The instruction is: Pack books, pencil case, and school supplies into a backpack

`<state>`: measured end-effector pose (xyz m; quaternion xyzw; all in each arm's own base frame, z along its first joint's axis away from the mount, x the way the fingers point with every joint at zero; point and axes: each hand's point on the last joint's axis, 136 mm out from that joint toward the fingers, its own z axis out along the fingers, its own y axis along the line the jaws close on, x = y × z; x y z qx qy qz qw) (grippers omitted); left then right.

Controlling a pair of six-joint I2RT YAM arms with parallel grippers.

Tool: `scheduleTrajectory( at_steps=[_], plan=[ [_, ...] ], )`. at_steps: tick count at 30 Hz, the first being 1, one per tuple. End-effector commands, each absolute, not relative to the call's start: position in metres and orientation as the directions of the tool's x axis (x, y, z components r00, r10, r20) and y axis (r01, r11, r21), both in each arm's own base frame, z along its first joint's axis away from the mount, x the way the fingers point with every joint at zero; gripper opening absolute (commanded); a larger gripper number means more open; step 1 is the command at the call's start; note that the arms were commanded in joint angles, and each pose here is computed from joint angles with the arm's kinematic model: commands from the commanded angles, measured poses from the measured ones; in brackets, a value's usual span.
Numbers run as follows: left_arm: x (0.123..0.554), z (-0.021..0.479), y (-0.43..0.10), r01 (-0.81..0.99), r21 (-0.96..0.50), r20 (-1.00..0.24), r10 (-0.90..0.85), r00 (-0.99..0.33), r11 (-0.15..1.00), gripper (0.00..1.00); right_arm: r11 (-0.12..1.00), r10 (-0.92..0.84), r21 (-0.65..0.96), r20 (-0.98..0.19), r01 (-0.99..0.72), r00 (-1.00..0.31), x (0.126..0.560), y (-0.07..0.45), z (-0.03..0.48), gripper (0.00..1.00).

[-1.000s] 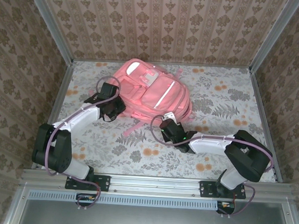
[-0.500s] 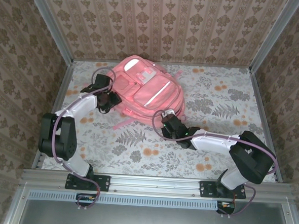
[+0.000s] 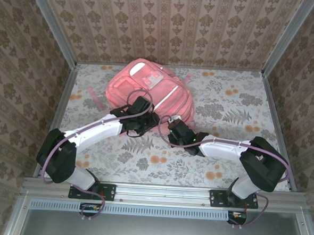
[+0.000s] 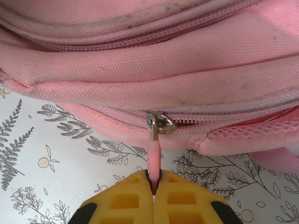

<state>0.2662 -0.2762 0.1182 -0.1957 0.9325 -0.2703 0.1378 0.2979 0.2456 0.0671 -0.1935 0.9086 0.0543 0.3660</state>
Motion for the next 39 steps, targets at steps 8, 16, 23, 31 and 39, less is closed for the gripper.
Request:
scheduleTrajectory(
  at_steps=[8,16,23,31,39],
  plan=[
    [0.284,0.107,-0.308,-0.455,-0.654,-0.065,-0.645,-0.762,0.604,0.69,0.909,-0.301,0.005,-0.687,-0.418,-0.662,0.288,0.251,0.066,0.00],
    [0.293,0.088,-0.308,-0.497,-0.643,-0.083,-0.698,-0.711,0.582,0.32,0.906,-0.291,0.018,-0.698,-0.423,-0.654,0.290,0.256,0.072,0.00],
    [0.286,0.101,-0.271,-0.519,-0.542,-0.197,-0.700,-0.686,0.661,0.00,0.913,-0.303,-0.018,-0.699,-0.408,-0.648,0.291,0.247,0.073,0.00],
    [0.265,0.105,-0.209,-0.562,-0.452,-0.264,-0.706,-0.657,0.693,0.00,0.934,-0.298,-0.060,-0.673,-0.351,-0.677,0.300,0.217,0.067,0.00],
    [0.238,0.103,-0.131,-0.617,-0.380,-0.305,-0.723,-0.620,0.690,0.00,0.951,-0.270,-0.066,-0.658,-0.303,-0.703,0.320,0.200,0.061,0.00]
  ],
)
